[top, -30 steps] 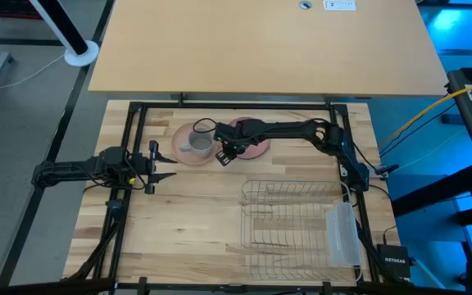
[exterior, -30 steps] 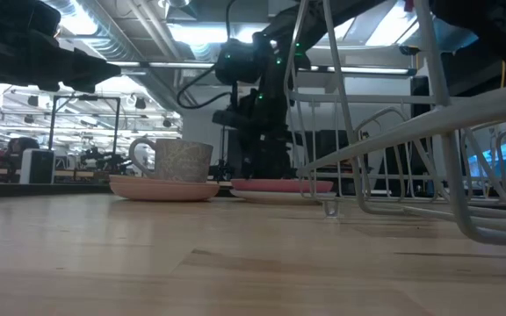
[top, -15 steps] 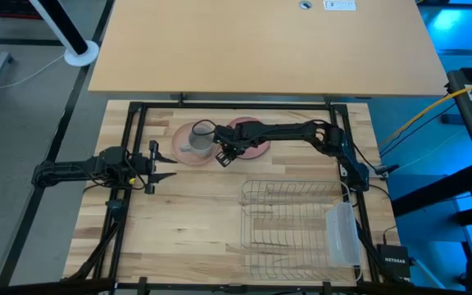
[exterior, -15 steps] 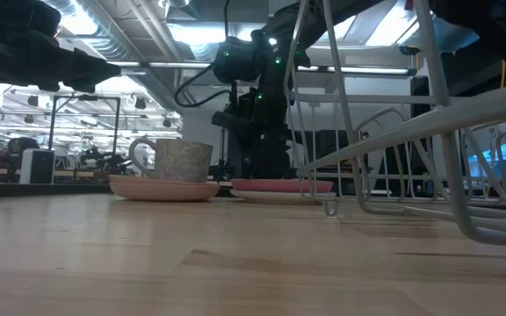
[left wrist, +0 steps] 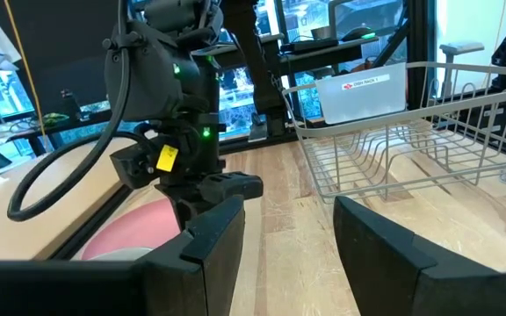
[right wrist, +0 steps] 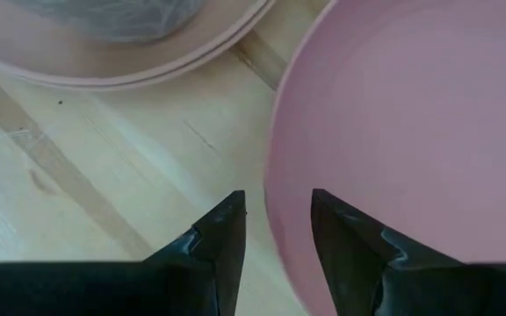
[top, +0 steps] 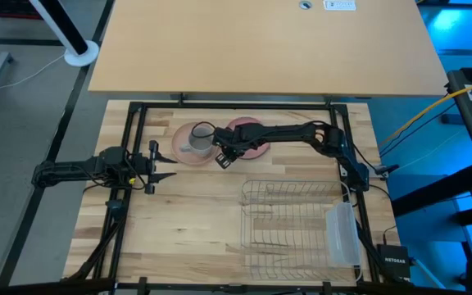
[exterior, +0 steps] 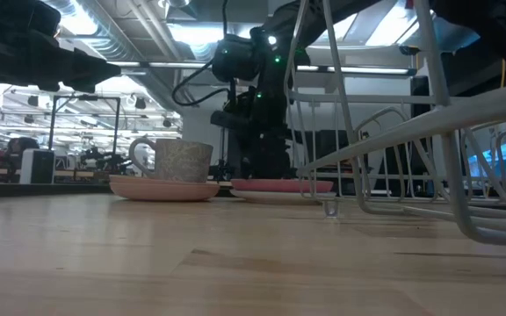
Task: Sort dishes
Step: Put the pink plate into the dish rack
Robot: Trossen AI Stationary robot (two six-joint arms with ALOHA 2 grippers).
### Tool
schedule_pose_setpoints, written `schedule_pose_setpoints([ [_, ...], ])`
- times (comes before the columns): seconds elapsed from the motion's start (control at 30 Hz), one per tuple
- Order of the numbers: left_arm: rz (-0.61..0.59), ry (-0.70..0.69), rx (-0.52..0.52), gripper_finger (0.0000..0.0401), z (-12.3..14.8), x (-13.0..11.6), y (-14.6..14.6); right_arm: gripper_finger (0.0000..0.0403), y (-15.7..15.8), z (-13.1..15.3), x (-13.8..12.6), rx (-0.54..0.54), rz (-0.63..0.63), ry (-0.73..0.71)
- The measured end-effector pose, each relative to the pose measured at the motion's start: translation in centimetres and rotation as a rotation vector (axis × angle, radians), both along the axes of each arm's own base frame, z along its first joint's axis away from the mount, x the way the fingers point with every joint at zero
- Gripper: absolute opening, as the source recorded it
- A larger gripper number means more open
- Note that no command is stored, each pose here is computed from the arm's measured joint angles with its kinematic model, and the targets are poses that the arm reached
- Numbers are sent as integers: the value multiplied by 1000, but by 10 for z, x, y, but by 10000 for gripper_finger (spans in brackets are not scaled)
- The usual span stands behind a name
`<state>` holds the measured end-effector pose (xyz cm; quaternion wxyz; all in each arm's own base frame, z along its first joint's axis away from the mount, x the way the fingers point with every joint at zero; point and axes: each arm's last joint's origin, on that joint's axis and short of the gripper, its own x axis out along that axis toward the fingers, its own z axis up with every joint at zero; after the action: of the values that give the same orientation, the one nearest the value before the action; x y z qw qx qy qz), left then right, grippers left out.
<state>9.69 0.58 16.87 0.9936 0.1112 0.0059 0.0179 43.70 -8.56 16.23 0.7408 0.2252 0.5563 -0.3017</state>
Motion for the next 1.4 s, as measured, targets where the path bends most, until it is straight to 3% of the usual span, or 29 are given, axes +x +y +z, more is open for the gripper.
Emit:
schedule_pose_setpoints([
  [0.4, 0, 0, 0, 169, 0, 0, 0, 133, 0, -14, 2, 13, 2, 27],
  [0.53, 0, 0, 0, 169, 0, 0, 0, 104, 0, -14, 2, 15, 2, 28],
  [0.77, 0, 0, 0, 169, 0, 0, 0, 14, -1, -14, 2, 0, 13, 33],
  [0.97, 0, 0, 0, 169, 0, 0, 0, 20, 0, -13, 1, 4, 21, 38],
  [1.13, 0, 0, 0, 169, 0, 0, 0, 8, 0, 0, 1, 6, 26, 56],
  [1.4, 0, 0, 0, 169, 0, 0, 0, 7, -1, 47, 8, -13, 61, 44],
])
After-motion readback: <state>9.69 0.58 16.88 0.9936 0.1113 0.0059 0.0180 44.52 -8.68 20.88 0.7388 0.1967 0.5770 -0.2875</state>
